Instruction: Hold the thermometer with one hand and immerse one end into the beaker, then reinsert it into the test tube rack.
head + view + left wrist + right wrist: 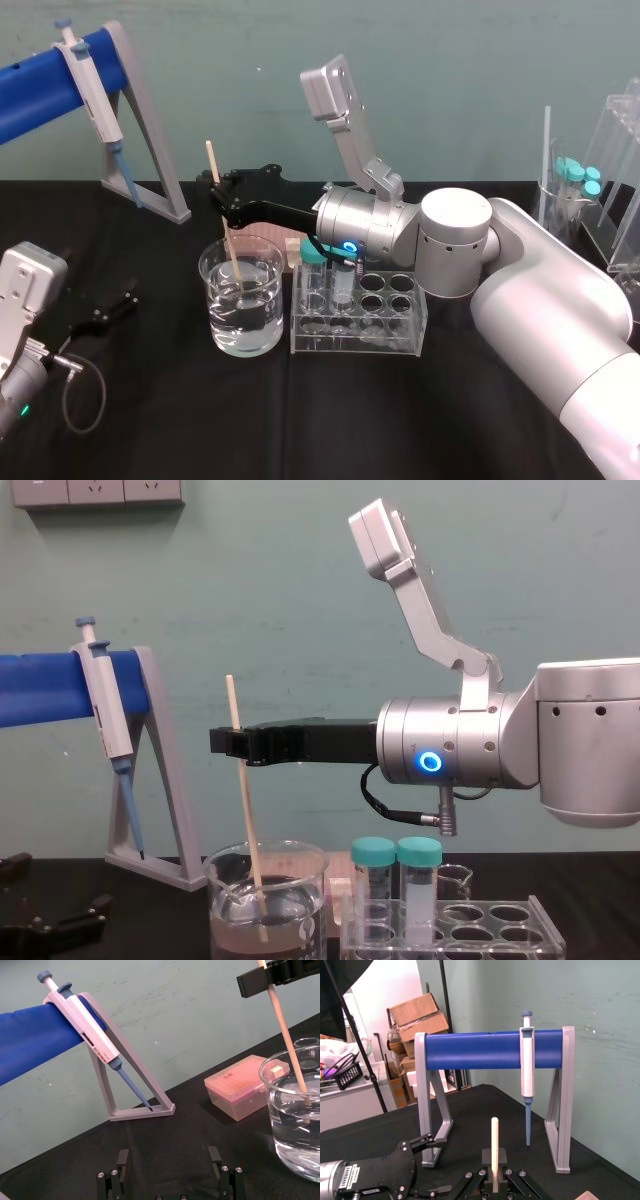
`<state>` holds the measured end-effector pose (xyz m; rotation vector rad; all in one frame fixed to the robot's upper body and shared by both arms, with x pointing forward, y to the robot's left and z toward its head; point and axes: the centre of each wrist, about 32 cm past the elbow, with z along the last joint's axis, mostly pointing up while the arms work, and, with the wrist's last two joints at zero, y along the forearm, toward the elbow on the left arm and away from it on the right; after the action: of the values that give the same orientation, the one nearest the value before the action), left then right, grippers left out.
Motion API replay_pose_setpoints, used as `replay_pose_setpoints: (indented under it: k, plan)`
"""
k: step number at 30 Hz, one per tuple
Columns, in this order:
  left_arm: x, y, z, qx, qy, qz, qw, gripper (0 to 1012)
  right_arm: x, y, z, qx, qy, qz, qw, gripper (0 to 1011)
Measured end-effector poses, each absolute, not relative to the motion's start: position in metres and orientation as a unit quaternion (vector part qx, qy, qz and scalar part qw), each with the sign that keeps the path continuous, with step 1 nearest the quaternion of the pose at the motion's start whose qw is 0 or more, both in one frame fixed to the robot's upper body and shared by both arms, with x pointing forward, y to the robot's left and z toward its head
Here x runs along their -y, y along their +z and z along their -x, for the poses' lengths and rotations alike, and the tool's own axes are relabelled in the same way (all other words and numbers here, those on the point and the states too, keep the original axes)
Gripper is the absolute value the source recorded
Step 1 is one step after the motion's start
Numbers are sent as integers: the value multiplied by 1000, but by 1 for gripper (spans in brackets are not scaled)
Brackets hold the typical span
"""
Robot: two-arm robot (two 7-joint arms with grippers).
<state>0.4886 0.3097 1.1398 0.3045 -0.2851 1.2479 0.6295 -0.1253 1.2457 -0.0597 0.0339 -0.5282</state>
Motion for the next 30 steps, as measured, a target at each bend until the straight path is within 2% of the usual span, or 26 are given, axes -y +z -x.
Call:
replay_pose_setpoints:
  k: [30]
  plan:
    - [-310, 1140, -489, 132, 580, -141, 791, 1004, 125, 1246, -630, -17, -261, 29, 965, 55]
